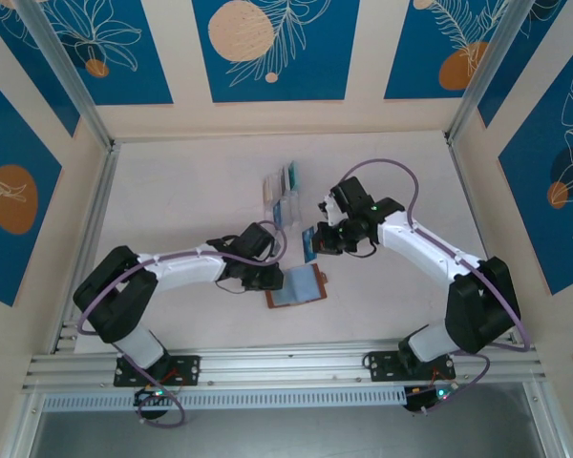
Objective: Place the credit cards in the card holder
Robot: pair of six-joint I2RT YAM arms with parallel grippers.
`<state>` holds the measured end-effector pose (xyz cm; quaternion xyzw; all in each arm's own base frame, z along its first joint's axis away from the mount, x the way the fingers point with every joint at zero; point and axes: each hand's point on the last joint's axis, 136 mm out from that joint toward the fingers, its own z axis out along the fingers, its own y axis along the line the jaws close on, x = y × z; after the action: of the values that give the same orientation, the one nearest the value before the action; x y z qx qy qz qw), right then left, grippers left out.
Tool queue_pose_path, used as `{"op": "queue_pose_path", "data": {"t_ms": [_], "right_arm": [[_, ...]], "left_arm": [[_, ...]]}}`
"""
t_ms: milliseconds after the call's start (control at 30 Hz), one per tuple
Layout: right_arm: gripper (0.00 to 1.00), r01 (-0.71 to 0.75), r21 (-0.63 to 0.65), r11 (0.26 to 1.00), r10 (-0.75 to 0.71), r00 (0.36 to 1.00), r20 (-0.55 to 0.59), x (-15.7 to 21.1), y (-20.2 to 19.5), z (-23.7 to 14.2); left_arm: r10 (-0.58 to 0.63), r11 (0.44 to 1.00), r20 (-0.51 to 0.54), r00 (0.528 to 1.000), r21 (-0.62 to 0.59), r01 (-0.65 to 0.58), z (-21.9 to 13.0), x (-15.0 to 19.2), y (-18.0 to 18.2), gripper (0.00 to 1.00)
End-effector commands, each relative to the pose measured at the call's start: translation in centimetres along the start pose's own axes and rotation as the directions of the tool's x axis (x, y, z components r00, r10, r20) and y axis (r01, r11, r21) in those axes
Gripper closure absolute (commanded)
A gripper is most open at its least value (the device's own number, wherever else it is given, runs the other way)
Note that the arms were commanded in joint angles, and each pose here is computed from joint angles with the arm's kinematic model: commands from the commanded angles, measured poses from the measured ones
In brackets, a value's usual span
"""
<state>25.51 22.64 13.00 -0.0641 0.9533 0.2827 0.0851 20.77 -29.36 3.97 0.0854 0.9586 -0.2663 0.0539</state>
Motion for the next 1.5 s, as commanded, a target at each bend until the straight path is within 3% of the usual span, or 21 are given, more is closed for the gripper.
{"op": "queue_pose_path", "data": {"t_ms": [0,200,600,1467], "right_arm": [[1.0,0.016,-0.142,0.99,-0.016,1.0,0.002,0.4,1.9,0.4],[1.0,0.022,-0.223,0.975,-0.036,0.998,-0.059,2.6,2.1,2.6],[1.0,-0.018,-0.229,0.973,-0.031,0.978,-0.206,6.3,0.2,6.5],[1.0,-0.1,-0.266,0.959,0.012,0.95,-0.312,8.7,-1.0,9.0]], "left_arm": [[0.015,0.997,-0.021,1.0,-0.077,-0.017,0.3,0.8,1.5,0.85],[0.001,0.991,-0.036,0.999,-0.133,-0.005,0.3,1.9,3.2,0.85],[-0.006,0.983,-0.054,0.999,-0.183,-0.004,0.7,2.8,4.8,0.86],[-0.013,0.98,-0.06,0.998,-0.201,0.0,1.0,3.3,5.7,0.87]]}}
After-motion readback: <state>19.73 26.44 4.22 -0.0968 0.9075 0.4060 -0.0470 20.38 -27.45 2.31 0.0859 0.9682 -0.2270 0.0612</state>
